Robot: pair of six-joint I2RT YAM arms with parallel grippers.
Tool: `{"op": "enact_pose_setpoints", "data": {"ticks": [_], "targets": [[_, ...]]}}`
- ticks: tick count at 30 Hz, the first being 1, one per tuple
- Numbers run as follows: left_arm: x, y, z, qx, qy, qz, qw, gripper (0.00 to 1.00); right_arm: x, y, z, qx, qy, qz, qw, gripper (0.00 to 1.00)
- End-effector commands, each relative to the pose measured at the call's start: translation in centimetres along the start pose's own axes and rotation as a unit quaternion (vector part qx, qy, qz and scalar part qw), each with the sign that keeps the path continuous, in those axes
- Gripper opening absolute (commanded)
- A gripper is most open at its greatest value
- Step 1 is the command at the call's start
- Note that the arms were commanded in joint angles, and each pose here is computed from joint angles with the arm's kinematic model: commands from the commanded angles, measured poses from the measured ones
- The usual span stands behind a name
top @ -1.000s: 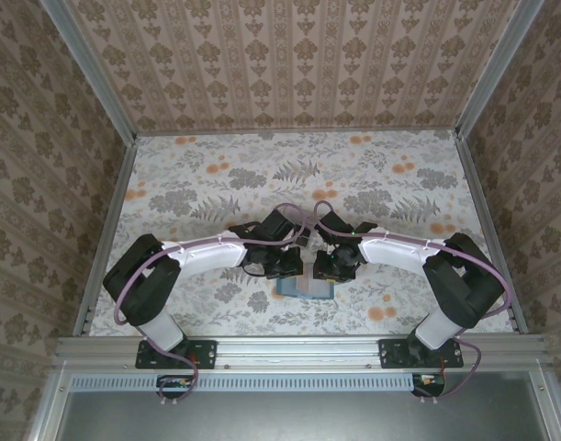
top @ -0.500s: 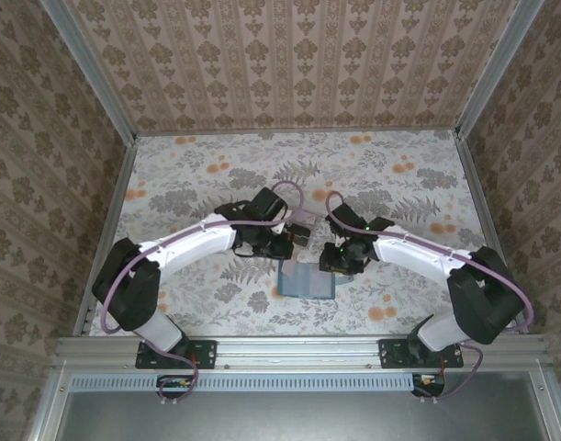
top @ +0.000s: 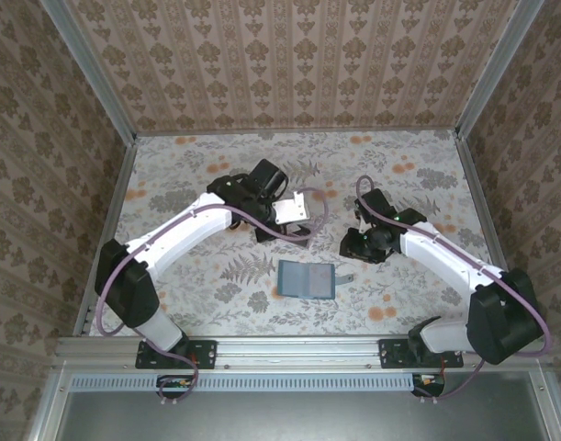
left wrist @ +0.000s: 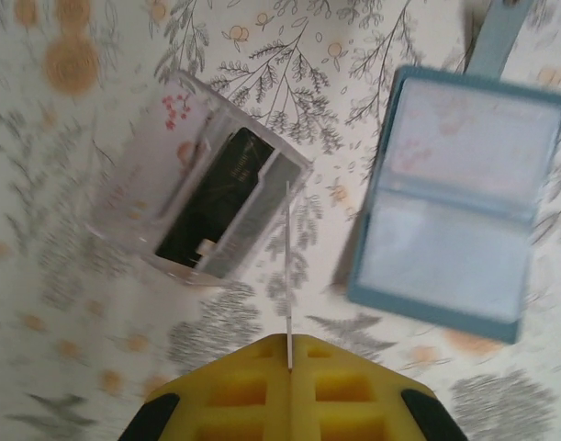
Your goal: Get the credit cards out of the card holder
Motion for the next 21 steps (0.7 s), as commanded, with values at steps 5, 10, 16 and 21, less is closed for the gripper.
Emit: {"op": "enact_pose_setpoints", "data": {"ticks": [5, 10, 16, 21], "targets": [[0.6, 1.8, 3.7, -0.008, 0.209, 0.024, 0.978, 0.0, -0.7, -0.5, -1.3, -0.017, 0.002, 0.002, 1.0, 0.31], [1.2, 3.5, 5.5, -0.032, 0.231, 0.039, 0.972, 0.0, -0.7, -0.4, -1.6, -0.017, 0.008, 0.004, 1.0, 0.31], [1.3, 5.4, 7.0, -0.047, 0.239, 0.051, 0.968, 0.0, -0.6, 0.0, -1.9, -0.019, 0.015, 0.007, 1.0, 0.31], [1.9, 6.5, 7.7, -0.055, 0.247, 0.042, 0.967, 0.0, -0.6, 0.3, -2.2, -0.02, 0.019, 0.011, 1.0, 0.31]]}}
Point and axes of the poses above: each hand's point on the last joint's axis, 136 mm out from that joint toward the fingers, its own y axis out along the fingers, its own z axis along the line the jaws close on, x = y × z, the point moved 8 cm from there along -y, back along the fingers, and after that the axes turned 5 degrees about y, right-handed, at the moved point
